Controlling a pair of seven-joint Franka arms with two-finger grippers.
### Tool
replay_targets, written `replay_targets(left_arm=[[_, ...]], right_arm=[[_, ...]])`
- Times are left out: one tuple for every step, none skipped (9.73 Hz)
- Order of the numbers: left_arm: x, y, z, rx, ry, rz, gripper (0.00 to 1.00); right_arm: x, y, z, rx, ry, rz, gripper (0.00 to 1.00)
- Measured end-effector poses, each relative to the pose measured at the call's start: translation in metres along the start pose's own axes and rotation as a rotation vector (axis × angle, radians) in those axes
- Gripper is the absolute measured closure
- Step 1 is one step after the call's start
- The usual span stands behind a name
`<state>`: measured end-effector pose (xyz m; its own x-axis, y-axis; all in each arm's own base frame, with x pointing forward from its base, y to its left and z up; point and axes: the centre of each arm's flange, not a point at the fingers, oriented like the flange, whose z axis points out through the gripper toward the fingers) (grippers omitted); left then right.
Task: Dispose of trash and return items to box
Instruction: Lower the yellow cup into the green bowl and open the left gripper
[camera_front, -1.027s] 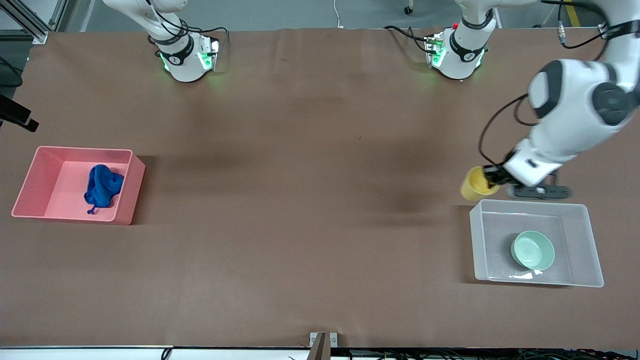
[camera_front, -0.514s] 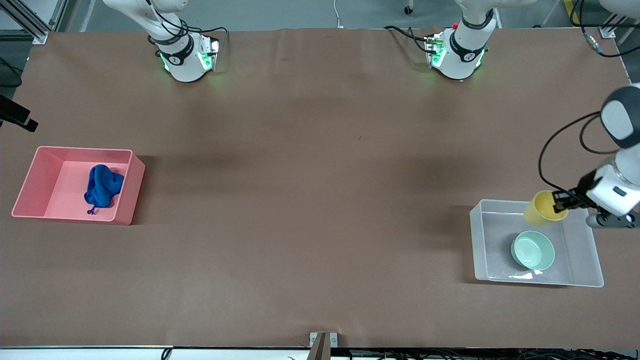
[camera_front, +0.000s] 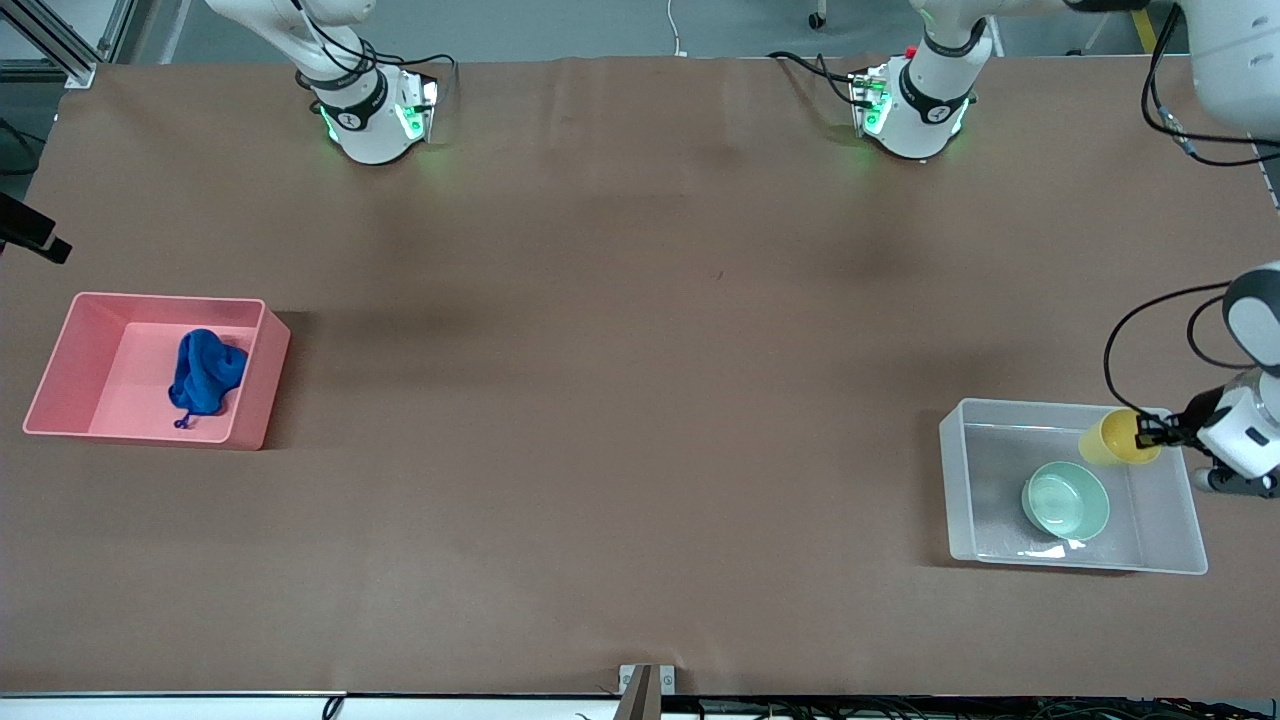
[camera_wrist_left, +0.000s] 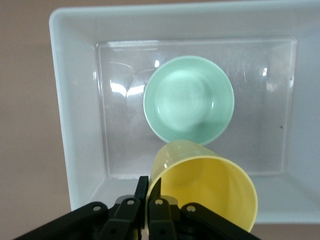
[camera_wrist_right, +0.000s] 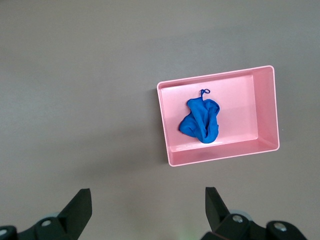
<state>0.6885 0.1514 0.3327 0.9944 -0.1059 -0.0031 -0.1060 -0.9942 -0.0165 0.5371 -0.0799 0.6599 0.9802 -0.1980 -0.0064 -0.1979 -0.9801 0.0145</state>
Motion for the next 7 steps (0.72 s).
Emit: replay_targets(left_arm=[[0.009,0.001,0.011,0.002,-0.001,0.002,0.96],[0.015,-0.001,0.021,-0.011,0.004,-0.01,0.96],[0.018,-0.004,0.028,-0.029,0.02,-0.03,0.96],[0.021,-0.007,0.035,-0.037,0.035,-0.044,0.96],[0.023,-0.008,0.04,-0.037,0.039,-0.048,0.96],[0.024,-0.008,0.045,-0.037,0.035,-0.048,0.96],[0.023,-0.008,0.051,-0.038,0.026,-0.049,0.95]], right_arm=[[0.0,0.0,0.0,0.0,0.0,0.0,0.0],[0.0,0.0,0.0,0.0,0.0,0.0,0.0],[0.0,0.0,0.0,0.0,0.0,0.0,0.0],[0.0,0.0,0.0,0.0,0.0,0.0,0.0],[0.0,0.0,0.0,0.0,0.0,0.0,0.0],[0.0,0.0,0.0,0.0,0.0,0.0,0.0],[0.0,0.0,0.0,0.0,0.0,0.0,0.0]])
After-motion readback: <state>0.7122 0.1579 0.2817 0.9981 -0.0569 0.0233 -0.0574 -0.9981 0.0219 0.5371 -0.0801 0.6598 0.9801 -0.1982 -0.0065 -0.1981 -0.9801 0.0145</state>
